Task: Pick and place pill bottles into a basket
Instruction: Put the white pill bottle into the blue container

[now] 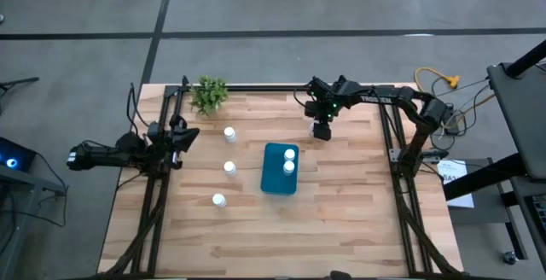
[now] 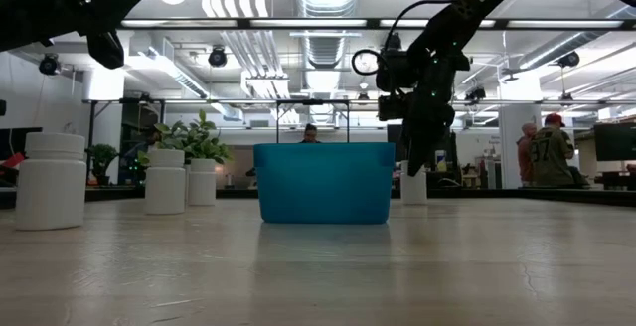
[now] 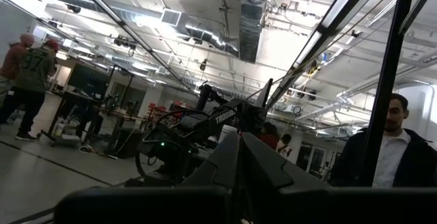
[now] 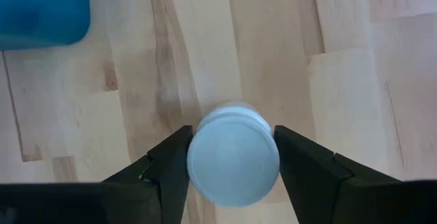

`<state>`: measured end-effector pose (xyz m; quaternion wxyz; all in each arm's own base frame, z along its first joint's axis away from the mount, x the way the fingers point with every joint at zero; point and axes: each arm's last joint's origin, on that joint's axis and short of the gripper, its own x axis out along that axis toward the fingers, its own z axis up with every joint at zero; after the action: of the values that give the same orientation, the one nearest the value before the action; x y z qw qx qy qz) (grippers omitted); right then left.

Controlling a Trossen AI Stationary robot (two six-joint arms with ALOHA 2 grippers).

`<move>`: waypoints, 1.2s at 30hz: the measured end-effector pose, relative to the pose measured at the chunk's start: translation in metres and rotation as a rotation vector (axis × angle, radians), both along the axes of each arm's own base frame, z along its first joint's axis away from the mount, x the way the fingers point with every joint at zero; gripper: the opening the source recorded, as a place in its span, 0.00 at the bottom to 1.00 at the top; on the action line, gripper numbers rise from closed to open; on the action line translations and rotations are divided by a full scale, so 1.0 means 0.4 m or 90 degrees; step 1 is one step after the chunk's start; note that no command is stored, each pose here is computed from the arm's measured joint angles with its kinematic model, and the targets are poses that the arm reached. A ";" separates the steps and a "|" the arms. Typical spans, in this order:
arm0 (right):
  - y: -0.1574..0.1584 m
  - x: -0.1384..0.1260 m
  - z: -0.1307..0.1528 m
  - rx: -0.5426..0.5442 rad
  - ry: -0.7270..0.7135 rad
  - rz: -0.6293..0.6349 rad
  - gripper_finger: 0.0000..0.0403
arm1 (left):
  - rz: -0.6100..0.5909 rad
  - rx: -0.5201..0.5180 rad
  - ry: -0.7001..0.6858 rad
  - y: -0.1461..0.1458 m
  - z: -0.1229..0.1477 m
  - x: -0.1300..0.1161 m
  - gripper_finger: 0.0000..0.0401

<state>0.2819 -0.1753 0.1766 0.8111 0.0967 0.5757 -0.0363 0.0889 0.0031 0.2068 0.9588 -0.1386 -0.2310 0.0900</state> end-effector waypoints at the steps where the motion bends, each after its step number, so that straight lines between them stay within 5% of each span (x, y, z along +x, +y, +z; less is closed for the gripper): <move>1: -0.001 0.001 -0.001 0.001 -0.002 -0.002 0.45 | 0.000 0.000 0.000 0.000 0.000 0.000 0.00; 13: -0.008 0.014 0.016 0.011 -0.022 -0.053 0.37 | 0.000 0.000 0.002 0.000 -0.001 0.001 0.00; 23: 0.001 0.021 0.116 -0.003 -0.072 -0.070 0.37 | 0.000 0.000 0.005 0.000 -0.001 0.002 0.00; 36: 0.151 0.061 0.228 0.005 -0.142 -0.016 0.37 | -0.010 0.007 0.007 -0.001 -0.002 0.002 0.00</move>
<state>0.3063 -0.1149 0.2677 0.8691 0.1105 0.4810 -0.0331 0.0899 0.0025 0.2061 0.9615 -0.1345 -0.2252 0.0818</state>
